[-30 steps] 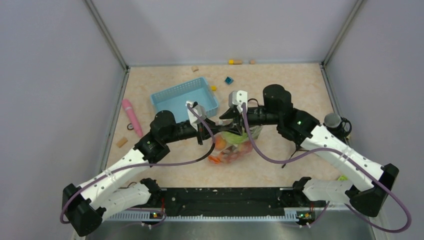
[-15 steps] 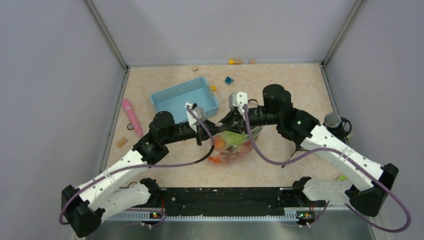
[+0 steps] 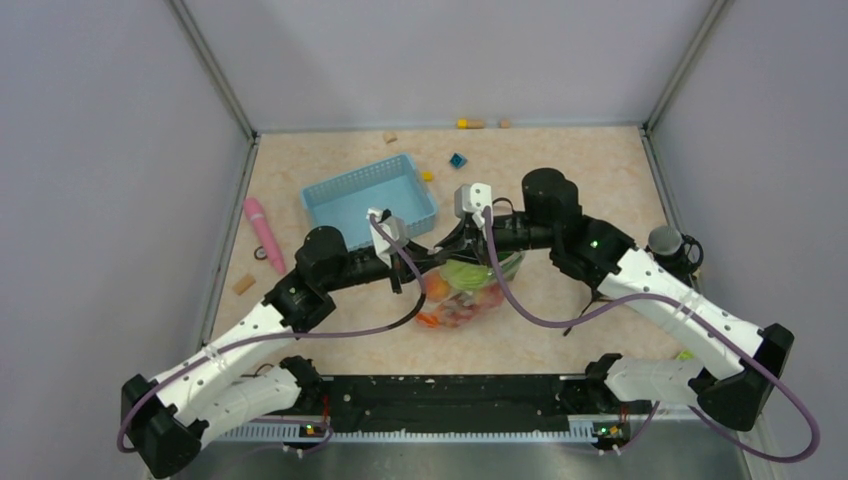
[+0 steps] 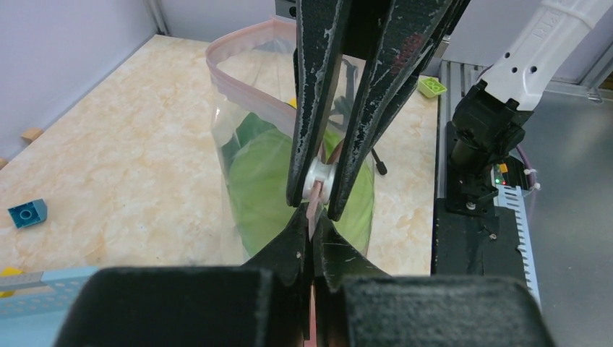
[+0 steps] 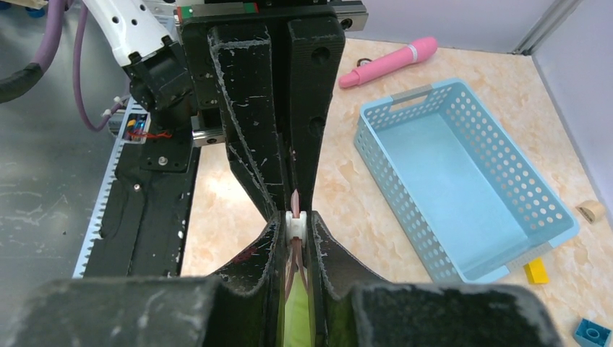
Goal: Place the food in the zip-top bag and seal the zipper
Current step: Zip the zipper food storage bag at the center of the board.
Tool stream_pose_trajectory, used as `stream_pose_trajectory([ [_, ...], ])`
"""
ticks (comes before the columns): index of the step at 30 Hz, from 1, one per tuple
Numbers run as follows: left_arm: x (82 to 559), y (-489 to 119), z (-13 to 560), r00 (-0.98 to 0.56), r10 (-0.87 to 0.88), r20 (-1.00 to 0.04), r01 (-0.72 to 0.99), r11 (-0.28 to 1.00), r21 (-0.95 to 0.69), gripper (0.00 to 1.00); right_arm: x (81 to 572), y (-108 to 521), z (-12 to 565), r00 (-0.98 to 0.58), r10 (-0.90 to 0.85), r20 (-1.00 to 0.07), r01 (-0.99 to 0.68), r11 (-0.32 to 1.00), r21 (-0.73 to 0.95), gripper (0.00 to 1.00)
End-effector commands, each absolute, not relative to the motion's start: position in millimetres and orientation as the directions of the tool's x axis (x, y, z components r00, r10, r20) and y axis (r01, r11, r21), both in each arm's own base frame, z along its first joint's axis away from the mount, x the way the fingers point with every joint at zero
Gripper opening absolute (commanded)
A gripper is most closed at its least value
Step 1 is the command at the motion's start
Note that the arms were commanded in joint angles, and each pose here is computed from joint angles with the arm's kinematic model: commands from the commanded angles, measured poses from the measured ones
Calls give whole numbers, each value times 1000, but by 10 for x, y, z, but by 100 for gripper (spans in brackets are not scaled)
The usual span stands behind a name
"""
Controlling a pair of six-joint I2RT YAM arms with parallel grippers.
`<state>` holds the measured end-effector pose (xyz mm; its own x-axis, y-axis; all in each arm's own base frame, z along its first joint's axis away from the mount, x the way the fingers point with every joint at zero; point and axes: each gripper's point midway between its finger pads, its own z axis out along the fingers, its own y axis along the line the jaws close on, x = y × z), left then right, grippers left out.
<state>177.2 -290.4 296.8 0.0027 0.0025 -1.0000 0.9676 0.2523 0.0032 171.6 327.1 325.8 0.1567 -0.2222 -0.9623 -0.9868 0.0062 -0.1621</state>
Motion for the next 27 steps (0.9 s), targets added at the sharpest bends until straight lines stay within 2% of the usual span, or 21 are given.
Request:
stream_pose_trajectory([
  [1, 1741, -2852, 3187, 82, -69, -994, 962, 267, 61, 0, 1809, 3277, 3497, 181, -195, -964, -979, 60, -196, 0],
  [5, 1738, -2787, 3174, 61, -104, -993, 953, 303, 27, 0, 1930, 3203, 3471, 171, -237, -956, -968, 140, -208, 0],
  [13, 1738, -2703, 3166, 63, -119, -991, 939, 344, 18, 0, 1970, 3085, 3496, 189, -255, -948, -951, 195, -242, 0],
  [27, 1986, -2503, 3163, 39, -152, -988, 854, 519, -46, 0, 2149, 2788, 3475, 159, -280, -947, -883, 389, -264, 0],
])
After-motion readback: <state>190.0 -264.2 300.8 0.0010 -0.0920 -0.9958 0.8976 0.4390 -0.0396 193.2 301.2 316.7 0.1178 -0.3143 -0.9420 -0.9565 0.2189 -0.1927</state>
